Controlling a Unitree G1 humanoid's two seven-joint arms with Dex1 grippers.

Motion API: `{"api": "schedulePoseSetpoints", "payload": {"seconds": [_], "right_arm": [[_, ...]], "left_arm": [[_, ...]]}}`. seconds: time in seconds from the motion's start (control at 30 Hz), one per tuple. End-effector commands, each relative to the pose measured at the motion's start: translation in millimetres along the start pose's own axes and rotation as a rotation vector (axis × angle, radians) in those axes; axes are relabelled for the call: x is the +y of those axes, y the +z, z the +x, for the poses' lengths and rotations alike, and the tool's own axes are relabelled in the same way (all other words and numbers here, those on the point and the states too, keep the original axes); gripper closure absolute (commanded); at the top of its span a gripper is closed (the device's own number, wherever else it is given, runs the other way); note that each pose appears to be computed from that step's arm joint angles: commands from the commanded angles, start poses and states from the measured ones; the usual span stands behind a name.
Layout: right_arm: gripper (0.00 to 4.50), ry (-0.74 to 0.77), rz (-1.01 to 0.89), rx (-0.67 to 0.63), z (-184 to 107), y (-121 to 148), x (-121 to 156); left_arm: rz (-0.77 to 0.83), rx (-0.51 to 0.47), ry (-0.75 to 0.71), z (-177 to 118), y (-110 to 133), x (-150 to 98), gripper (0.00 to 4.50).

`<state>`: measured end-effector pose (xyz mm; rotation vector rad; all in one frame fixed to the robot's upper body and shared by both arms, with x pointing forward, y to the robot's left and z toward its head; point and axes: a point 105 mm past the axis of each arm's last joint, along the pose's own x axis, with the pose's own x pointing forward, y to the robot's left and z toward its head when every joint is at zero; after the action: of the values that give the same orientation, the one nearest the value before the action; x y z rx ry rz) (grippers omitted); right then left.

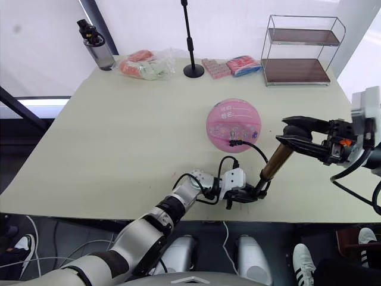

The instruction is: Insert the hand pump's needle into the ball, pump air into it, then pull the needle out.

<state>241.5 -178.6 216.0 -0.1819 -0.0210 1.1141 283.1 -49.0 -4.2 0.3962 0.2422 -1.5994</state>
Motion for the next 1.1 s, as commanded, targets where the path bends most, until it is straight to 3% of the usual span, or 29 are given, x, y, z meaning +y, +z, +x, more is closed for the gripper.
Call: {"api": "schedulePoseSetpoints", "payload": {"seconds": [0.03, 0.3, 0.47, 0.6, 1.1], "right_arm": [[2.77, 0.004, 0.019, 0.069, 7.7, -32.8, 4.6], [2.77, -0.043, 0.063, 0.114, 12.6, -93.7, 14.9], [2.77, -0.031, 0.049, 0.129, 13.5, -103.9, 19.7], [2.77, -0.034, 0.042, 0.071, 12.0, -83.8, 14.1], [2.77, -0.031, -0.107, -0.095, -17.9, 53.7, -10.3]], "left_arm": [[-0.114, 0.131, -0.021, -7.1, -41.3, -15.2, 3.50], [-0.113, 0.127, -0.019, -7.1, -41.3, -15.4, 3.50], [-0.110, 0.126, -0.019, -6.3, -40.9, -15.6, 3.50], [-0.111, 0.127, -0.016, -6.4, -41.3, -15.4, 3.50], [-0.109, 0.144, -0.017, -6.9, -44.7, -16.1, 3.50]]}}
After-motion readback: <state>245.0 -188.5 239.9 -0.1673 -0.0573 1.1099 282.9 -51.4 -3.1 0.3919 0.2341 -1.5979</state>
